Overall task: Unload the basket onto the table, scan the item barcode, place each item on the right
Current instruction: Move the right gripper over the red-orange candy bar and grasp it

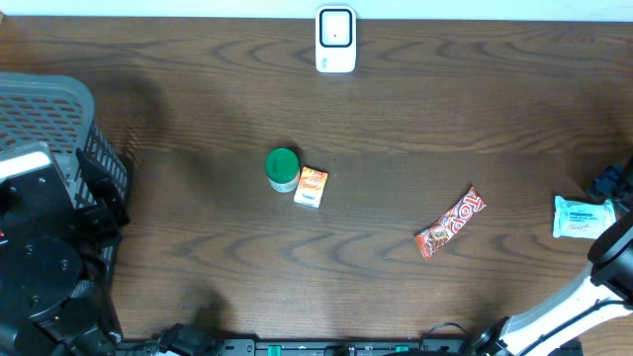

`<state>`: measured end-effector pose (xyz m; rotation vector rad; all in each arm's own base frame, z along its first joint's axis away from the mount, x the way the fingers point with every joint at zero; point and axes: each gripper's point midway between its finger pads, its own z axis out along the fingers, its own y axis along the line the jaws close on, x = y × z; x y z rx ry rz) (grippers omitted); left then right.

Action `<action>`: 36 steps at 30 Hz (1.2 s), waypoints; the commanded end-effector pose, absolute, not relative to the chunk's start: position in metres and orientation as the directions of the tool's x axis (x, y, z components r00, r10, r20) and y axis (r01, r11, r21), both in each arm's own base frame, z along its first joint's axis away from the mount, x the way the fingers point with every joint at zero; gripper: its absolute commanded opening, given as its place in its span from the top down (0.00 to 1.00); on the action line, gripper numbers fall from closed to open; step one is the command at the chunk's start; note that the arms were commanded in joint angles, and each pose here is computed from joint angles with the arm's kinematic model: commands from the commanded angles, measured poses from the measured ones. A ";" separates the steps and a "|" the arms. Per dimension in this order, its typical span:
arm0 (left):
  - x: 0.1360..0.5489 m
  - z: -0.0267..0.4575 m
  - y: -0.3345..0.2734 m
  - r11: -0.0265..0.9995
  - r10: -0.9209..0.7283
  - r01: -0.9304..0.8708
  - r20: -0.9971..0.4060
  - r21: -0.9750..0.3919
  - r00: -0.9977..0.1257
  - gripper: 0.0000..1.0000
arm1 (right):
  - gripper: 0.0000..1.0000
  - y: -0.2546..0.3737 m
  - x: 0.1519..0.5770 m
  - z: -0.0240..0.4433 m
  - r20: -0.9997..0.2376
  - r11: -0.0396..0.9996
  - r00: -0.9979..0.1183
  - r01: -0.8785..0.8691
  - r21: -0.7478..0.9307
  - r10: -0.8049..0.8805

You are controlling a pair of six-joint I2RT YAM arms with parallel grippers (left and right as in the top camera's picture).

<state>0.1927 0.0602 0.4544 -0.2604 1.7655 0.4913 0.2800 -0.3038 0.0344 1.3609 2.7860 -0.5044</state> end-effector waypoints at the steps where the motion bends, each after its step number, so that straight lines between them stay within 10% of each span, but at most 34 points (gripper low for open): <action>1: 0.193 0.453 0.062 0.879 0.081 -0.437 -0.964 0.189 -0.254 0.16 | 0.01 -0.293 0.313 0.057 -0.152 0.623 -0.640 0.768 -0.148 0.753; 16: 0.193 0.453 0.062 0.879 0.081 -0.438 -0.964 0.189 -0.254 0.16 | 0.01 -0.091 0.393 0.199 -0.142 0.878 -0.875 0.429 0.215 0.462; 36: 0.193 0.453 0.062 0.879 0.081 -0.437 -0.964 0.189 -0.254 0.16 | 0.01 0.076 0.279 0.065 0.226 0.873 -0.846 0.447 -0.194 0.484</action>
